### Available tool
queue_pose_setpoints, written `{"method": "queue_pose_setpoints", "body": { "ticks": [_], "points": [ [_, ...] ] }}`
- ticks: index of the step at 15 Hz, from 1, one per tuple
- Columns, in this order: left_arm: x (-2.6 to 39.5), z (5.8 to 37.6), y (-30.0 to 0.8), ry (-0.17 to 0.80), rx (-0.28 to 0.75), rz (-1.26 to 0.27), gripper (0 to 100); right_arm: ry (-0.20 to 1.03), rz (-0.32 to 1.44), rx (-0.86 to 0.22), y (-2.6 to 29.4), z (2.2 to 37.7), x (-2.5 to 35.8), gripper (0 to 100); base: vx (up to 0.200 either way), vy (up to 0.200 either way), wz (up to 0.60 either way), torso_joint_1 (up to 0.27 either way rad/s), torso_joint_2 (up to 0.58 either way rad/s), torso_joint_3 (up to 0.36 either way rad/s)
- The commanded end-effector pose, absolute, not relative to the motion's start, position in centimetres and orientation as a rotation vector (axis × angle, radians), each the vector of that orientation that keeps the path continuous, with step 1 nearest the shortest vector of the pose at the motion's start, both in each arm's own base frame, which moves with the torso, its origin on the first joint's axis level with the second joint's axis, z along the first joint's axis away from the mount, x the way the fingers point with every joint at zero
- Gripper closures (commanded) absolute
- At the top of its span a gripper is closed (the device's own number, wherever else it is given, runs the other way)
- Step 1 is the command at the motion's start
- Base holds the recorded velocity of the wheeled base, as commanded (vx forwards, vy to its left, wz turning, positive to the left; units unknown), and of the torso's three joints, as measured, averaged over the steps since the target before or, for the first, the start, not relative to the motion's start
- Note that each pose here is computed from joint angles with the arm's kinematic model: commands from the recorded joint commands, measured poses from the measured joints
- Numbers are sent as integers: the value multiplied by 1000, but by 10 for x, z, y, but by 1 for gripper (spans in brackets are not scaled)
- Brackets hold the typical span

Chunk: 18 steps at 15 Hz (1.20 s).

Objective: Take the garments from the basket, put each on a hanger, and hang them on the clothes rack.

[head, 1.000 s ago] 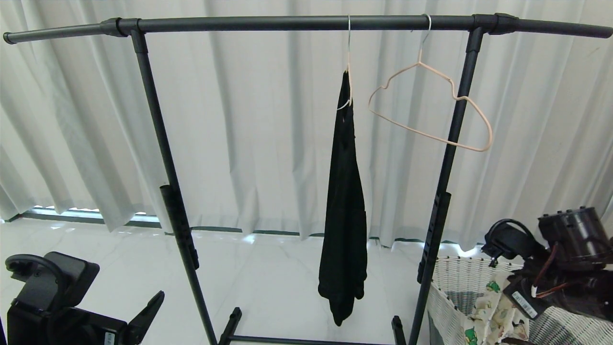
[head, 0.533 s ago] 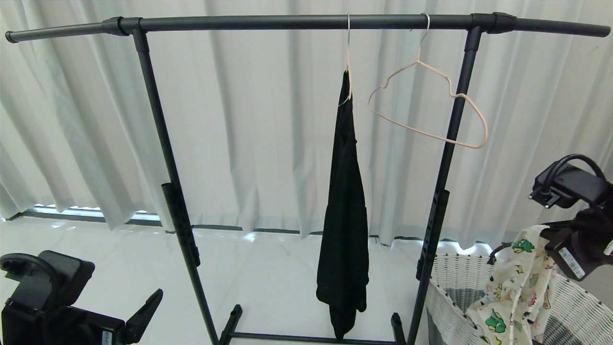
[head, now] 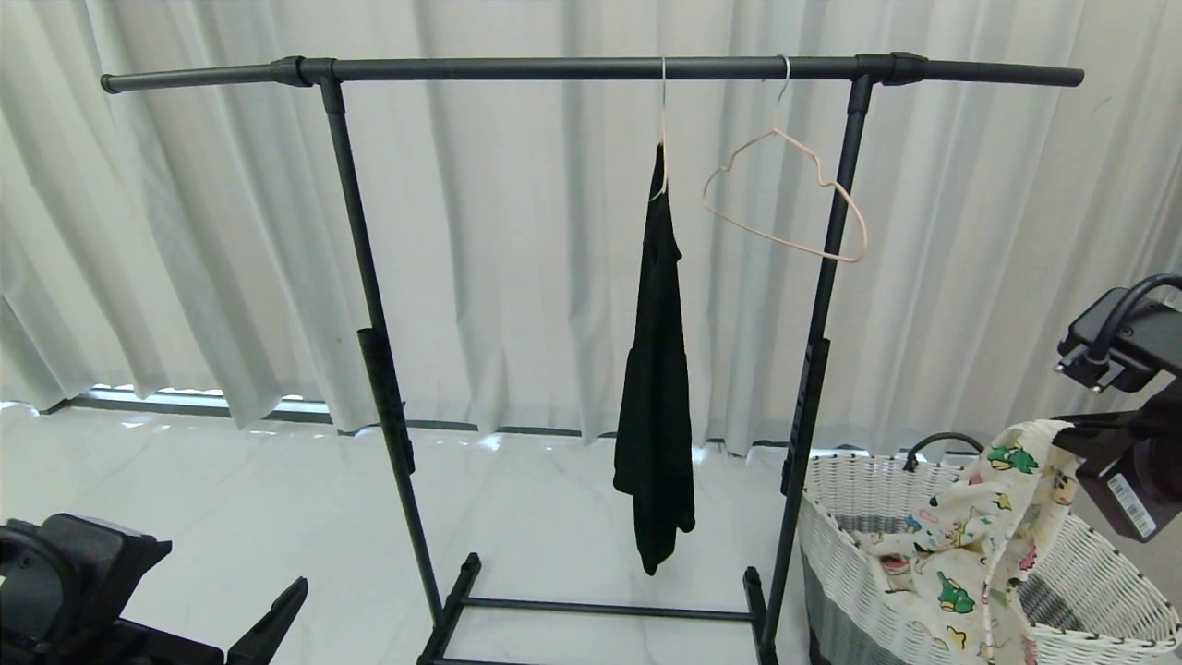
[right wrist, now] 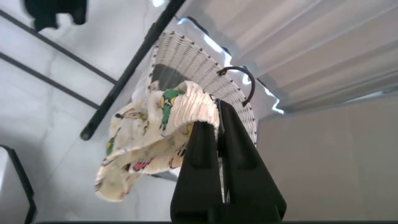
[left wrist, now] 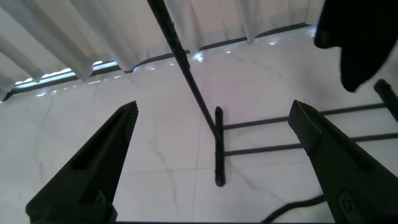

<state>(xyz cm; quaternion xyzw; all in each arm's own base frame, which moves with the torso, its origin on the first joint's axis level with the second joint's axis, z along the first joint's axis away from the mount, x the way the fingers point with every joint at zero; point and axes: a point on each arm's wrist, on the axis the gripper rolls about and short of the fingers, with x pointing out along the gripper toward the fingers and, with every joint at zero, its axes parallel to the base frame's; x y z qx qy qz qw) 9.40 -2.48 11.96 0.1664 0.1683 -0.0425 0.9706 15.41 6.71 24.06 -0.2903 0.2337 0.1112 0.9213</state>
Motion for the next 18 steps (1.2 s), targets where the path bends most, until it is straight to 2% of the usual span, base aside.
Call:
{"method": "queue_pose_setpoints", "body": {
  "ticks": [1, 4, 6, 10, 13, 15, 18],
  "points": [
    [94, 120, -25, 339, 335, -104, 0, 475, 236, -596, 69, 242, 155, 100, -200, 0, 0, 2, 2, 2],
    [94, 120, -28, 330, 322, -201, 0, 465, 283, -591, 77, 244, 159, 100, 0, 0, 0, 0, 0, 0],
    [97, 130, -33, 277, 287, -357, 0, 449, 361, -559, 97, 250, 165, 100, 0, 0, 0, 0, 0, 0],
    [100, 145, -49, 214, 272, -508, 0, 416, 479, -479, 147, 264, 179, 100, 0, 0, 0, 0, 0, 0],
    [99, 169, -72, 157, 140, -658, 0, 374, 535, -431, 178, 278, 187, 100, 0, 0, 0, 0, 0, 0],
    [109, 186, -88, 145, 81, -705, 0, 355, 555, -396, 192, 285, 191, 100, 0, 0, 0, 0, 0, 0],
    [129, 199, -107, 147, 71, -719, 0, 336, 581, -389, 207, 290, 194, 100, 0, 0, 0, 0, 0, 0]
  ]
}}
